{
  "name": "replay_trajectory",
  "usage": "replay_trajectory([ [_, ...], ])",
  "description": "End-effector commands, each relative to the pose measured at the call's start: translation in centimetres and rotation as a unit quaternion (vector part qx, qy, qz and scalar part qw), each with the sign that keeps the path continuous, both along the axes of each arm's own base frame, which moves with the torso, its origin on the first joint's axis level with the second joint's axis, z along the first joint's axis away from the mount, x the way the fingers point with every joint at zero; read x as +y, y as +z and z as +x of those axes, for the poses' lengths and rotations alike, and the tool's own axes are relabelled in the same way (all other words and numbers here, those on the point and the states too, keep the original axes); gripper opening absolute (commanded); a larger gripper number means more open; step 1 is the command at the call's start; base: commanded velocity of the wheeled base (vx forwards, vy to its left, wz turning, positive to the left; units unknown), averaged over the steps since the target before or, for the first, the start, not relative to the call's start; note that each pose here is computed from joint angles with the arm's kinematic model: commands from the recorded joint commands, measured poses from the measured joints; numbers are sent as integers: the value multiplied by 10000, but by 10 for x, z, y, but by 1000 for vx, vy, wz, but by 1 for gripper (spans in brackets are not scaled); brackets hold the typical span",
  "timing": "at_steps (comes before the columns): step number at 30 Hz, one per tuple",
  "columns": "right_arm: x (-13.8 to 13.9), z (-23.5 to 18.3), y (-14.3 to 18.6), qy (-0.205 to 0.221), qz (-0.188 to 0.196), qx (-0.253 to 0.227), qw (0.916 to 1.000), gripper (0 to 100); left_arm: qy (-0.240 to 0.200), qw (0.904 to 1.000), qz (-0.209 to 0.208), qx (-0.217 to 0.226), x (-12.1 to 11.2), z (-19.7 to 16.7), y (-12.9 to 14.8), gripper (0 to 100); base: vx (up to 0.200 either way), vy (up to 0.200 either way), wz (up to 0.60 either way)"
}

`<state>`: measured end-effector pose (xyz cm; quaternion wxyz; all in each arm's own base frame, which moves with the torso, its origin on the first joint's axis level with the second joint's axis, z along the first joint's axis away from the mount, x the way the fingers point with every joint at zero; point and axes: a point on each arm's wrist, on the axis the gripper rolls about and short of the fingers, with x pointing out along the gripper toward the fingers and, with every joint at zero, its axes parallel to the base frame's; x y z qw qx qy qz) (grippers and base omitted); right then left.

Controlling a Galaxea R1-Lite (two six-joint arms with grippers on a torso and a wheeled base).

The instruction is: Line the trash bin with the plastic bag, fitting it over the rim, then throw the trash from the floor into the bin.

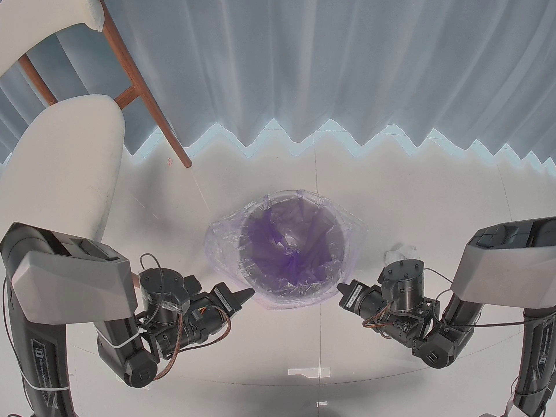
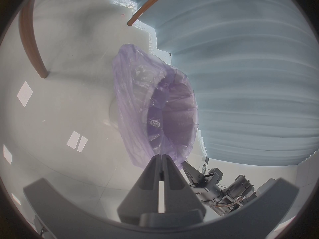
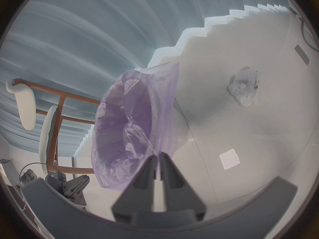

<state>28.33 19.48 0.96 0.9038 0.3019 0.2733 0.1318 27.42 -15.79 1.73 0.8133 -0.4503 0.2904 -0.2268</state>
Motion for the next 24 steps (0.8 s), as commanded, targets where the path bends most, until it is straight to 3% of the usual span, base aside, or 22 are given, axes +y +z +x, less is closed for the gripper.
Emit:
replay_trajectory([
  [1,0,-3,-1,3,-13,23,10000,0,-82,10000,6,19,-4,-5,0,0,0,0,0],
  [15,-3,-12,0,36,-47,90,9999,0,-69,9998,88,140,-2,-10,-4,0,0,0,0],
  [16,-4,-12,0,36,-56,102,9999,0,-78,9997,117,175,-1,-12,-5,100,0,0,0],
  [24,-1,-15,0,69,-65,96,9999,0,-70,9999,97,93,-4,-7,-5,100,0,0,0],
])
